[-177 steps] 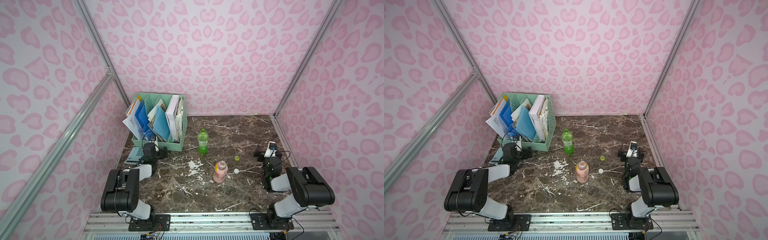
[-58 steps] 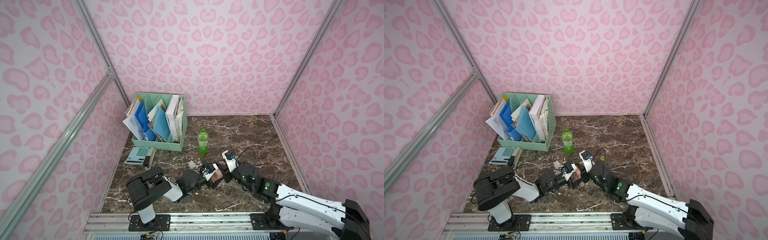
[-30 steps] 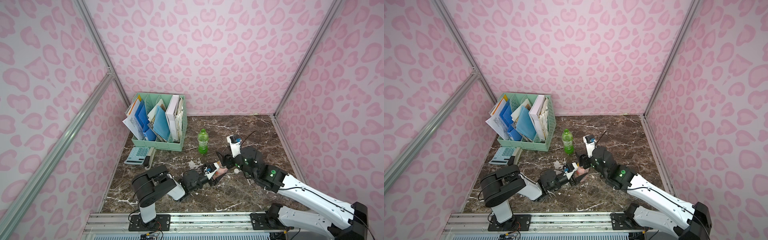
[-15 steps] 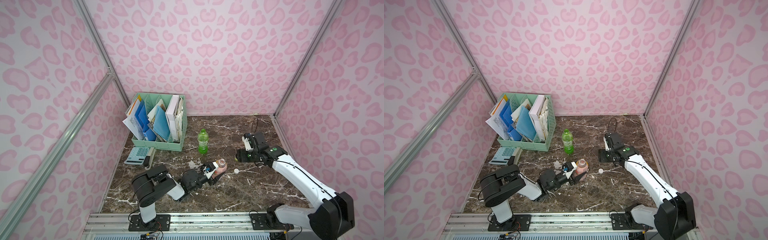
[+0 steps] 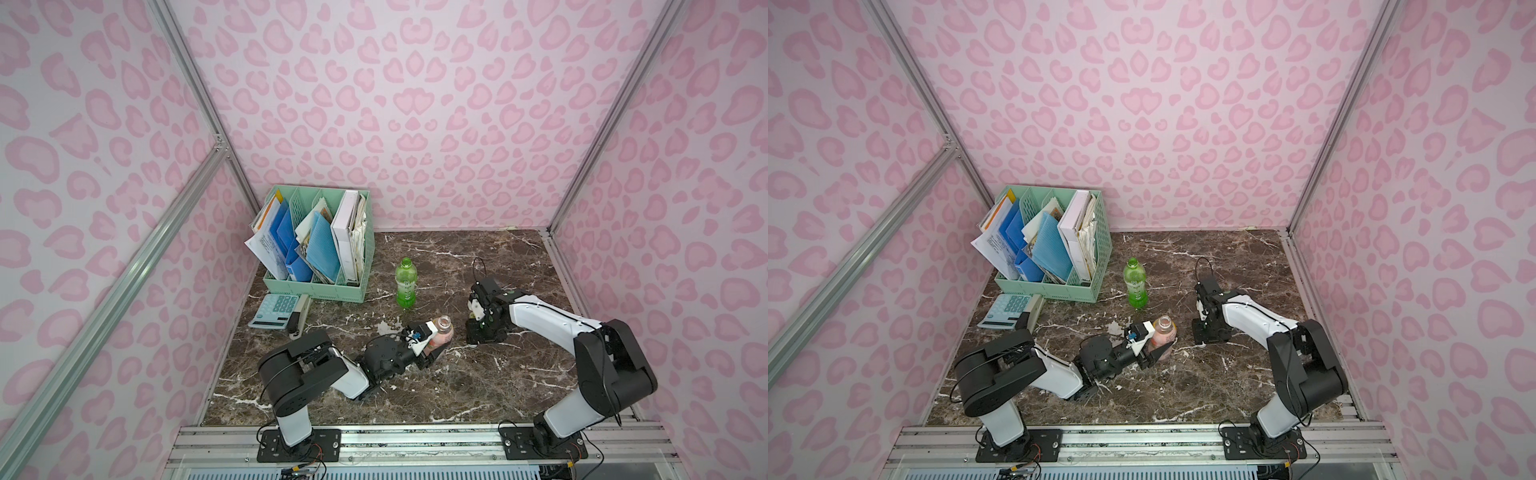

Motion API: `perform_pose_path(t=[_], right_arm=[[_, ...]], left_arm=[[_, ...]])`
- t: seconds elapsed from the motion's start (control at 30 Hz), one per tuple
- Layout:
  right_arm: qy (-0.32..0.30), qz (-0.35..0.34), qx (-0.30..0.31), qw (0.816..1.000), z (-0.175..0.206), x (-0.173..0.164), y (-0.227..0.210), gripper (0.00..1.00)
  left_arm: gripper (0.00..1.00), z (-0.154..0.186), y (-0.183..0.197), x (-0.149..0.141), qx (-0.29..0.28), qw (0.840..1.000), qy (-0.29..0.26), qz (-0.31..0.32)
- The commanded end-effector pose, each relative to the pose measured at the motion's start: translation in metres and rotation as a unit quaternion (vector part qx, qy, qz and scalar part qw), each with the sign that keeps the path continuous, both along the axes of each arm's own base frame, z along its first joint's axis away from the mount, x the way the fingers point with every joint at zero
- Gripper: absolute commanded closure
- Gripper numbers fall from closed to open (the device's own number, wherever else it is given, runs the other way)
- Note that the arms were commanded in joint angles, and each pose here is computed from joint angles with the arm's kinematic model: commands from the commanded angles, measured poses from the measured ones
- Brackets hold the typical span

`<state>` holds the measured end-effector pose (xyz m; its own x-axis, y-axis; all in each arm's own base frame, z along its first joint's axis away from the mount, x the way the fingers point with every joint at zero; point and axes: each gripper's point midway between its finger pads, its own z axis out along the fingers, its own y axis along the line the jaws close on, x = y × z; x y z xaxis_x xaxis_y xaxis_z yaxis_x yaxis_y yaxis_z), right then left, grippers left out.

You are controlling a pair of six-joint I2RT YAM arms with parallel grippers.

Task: Screw on the bottle caps
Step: Screw the bottle cap onto the plastic bottle.

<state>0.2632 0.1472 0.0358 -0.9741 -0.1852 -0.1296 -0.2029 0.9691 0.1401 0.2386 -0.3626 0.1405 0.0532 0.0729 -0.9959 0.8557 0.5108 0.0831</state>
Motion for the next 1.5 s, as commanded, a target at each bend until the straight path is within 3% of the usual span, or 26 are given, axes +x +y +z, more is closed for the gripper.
perform_pose_path(t=[0.0, 0.3, 0.93, 1.23, 1.47], right_arm=[[-0.003, 0.008, -0.026, 1.000, -0.002, 0.004, -0.002, 0.47], [-0.001, 0.016, -0.064, 0.998, -0.010, 0.008, -0.001, 0.52], [0.009, 0.032, -0.055, 0.998, -0.012, 0.002, 0.003, 0.65], [-0.011, 0.045, -0.043, 0.998, 0.025, -0.004, 0.009, 0.67], [-0.055, 0.094, -0.006, 0.994, 0.096, -0.010, 0.040, 0.67]], left_arm=[[0.33, -0.017, 0.000, -0.001, 0.033, 0.999, 0.014, -0.006], [0.33, -0.016, -0.001, -0.002, 0.031, 0.999, 0.018, -0.009], [0.35, -0.021, -0.004, -0.003, 0.040, 0.999, 0.024, -0.014], [0.38, -0.026, -0.011, -0.008, 0.054, 0.998, 0.016, -0.040], [0.38, -0.032, -0.015, -0.014, 0.073, 0.995, 0.006, -0.062]])
